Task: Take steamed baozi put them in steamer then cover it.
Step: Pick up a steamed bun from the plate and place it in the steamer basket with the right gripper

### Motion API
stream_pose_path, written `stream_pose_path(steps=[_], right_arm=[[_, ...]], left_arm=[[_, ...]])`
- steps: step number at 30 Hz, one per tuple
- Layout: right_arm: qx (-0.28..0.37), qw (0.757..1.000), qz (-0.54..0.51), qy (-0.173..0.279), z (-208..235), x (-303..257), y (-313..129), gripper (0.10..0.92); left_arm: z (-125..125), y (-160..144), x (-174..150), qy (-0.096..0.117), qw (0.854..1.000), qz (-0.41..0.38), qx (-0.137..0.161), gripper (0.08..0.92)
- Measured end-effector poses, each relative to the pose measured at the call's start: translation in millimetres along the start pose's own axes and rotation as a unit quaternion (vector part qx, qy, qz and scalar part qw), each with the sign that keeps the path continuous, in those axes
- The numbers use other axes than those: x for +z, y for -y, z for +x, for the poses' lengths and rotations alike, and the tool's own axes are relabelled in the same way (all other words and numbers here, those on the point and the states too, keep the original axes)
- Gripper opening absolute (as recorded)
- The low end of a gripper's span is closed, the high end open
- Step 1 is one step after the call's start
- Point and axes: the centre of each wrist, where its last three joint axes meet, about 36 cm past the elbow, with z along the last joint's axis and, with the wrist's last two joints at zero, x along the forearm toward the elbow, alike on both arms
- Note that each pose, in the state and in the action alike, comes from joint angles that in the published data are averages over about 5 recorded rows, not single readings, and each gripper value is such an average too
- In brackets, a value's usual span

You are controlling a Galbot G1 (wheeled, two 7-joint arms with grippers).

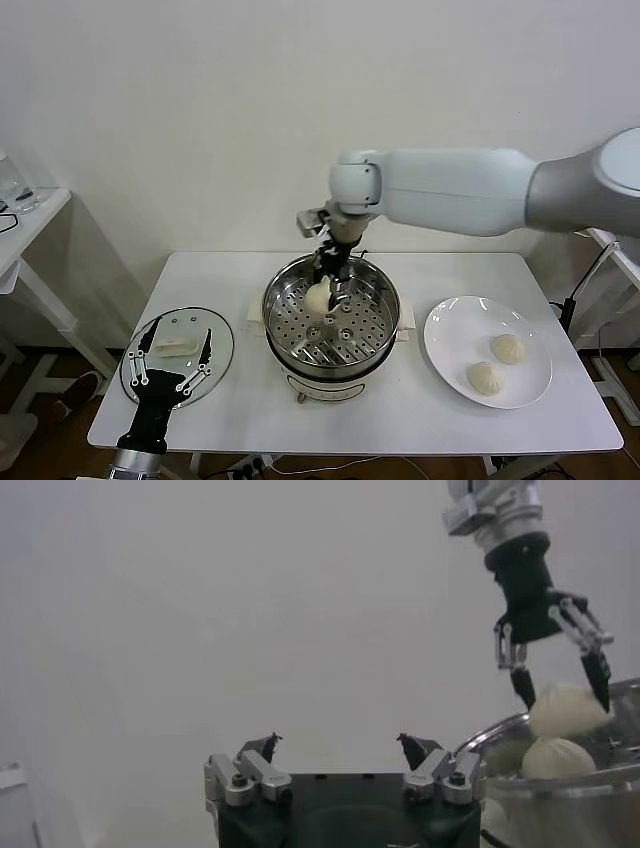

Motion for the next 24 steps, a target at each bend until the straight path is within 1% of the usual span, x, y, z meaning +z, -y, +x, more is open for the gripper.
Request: stream_pose_path(steps=[9, 13, 16, 20, 24], right_arm=[[-0.002, 1.000, 0.007, 0.001, -29, -19, 3, 0.663], [-0.003, 1.000, 0.008, 0.003, -39, -24, 3, 0.677], [-0.002, 1.000, 0.009, 0.006, -45, -27, 3, 0.715], [0.002, 1.000, 0.009, 0.010, -50, -30, 3, 0.794], [0.007, 1.000, 0.009, 0.014, -47, -29, 1, 0.820]], left_arm=[[0, -1, 1, -0.001, 1.000, 0.000, -0.003, 0.823], [1, -2, 1, -0.002, 1.000, -0.001, -0.004, 0.823], [1, -2, 2, -0.003, 1.000, -0.002, -0.005, 0.823], [1, -3, 3, -0.004, 1.000, -0.002, -0.005, 0.823], [1, -3, 4, -0.005, 1.000, -0.003, -0.005, 0.823]])
